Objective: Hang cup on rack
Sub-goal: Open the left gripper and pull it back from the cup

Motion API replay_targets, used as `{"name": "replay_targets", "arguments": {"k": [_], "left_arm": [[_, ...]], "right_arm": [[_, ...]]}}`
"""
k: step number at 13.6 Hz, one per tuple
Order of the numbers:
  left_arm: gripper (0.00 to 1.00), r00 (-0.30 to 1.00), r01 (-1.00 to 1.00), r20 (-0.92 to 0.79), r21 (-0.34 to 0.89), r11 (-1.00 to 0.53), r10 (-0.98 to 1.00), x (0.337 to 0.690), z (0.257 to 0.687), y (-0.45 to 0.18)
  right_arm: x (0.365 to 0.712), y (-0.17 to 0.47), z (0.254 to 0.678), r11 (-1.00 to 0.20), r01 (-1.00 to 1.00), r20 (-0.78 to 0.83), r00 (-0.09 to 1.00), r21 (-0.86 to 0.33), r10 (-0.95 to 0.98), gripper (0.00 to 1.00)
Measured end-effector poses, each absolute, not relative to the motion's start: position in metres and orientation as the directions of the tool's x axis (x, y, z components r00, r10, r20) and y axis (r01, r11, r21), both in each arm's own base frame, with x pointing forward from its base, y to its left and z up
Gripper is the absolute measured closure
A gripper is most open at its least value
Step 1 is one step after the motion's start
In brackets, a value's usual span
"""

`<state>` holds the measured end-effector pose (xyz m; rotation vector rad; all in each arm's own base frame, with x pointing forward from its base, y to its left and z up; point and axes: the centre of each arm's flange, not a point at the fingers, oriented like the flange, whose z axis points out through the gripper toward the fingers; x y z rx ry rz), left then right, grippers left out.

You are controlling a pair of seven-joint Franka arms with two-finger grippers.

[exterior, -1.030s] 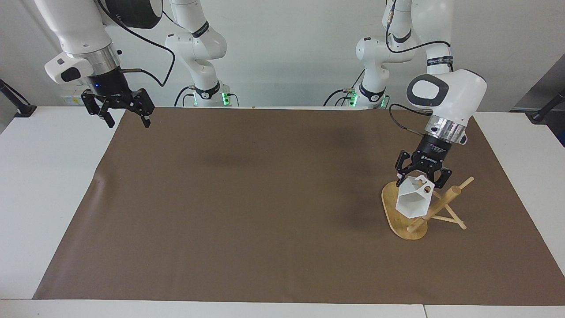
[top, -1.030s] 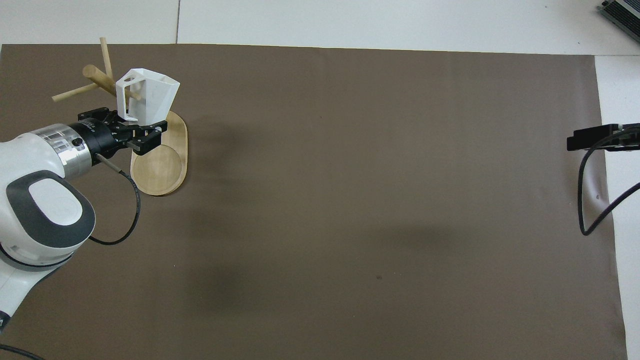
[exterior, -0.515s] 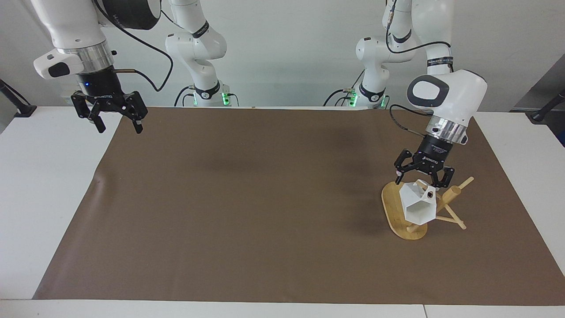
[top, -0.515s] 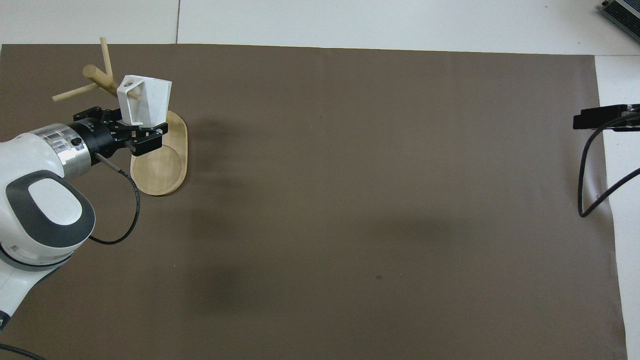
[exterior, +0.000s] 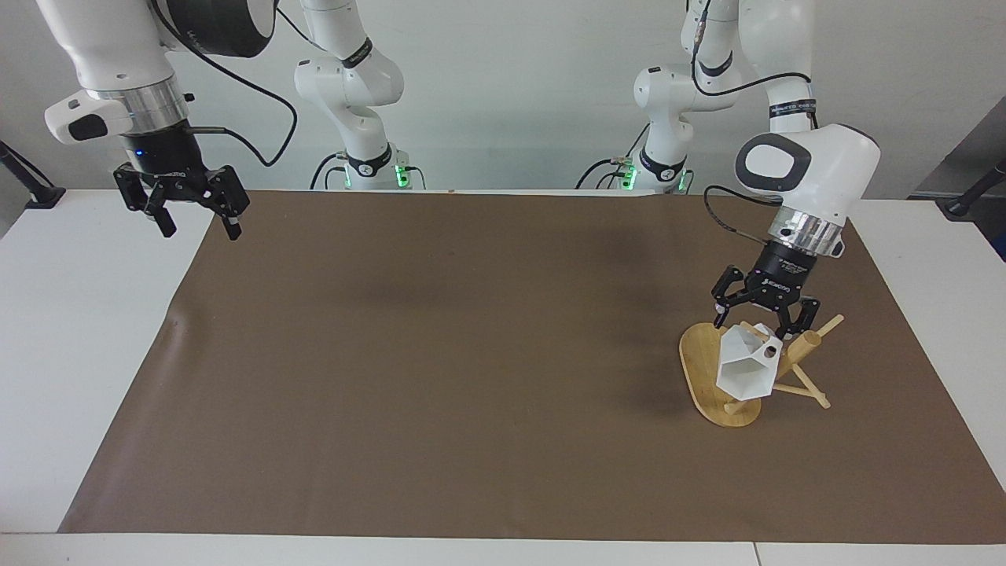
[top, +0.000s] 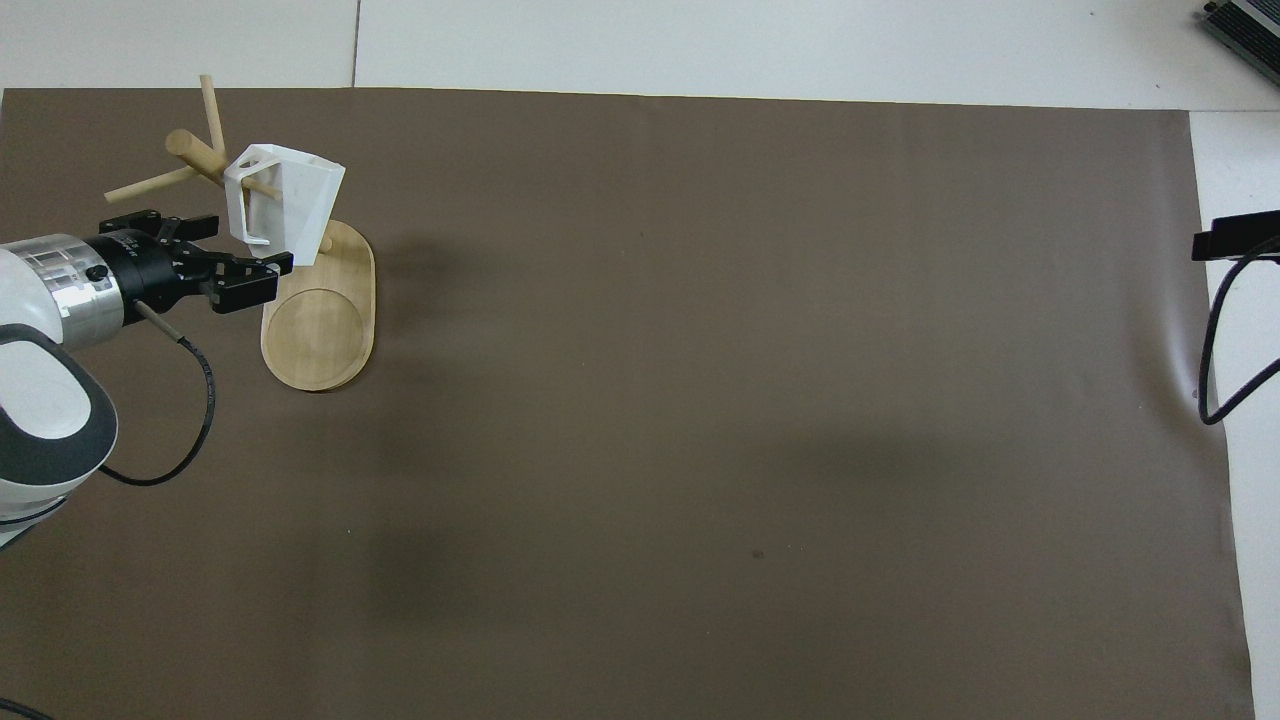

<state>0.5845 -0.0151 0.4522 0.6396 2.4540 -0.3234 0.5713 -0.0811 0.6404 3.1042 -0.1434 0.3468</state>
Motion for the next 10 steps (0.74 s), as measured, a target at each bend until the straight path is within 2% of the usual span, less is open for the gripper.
{"name": "replay_targets", "arguments": {"k": [6, 10], "left_arm": [[0.0, -0.711, 0.602, -0.471, -0.024, 0.798, 0.522, 0.566, 0.481, 0.014], [0.0, -0.618, 0.718, -0.391, 0.073, 0.692, 0.683, 0.561, 0.524, 0.019]], "right_arm": [[0.568, -0.084, 0.633, -0.995, -0.099, 0.181, 0.979, 0.003, -0.097, 0.0], [0.562, -0.082, 0.629, -0.995, -0.097, 0.128, 0.987, 0.0, -0.096, 0.0]]}}
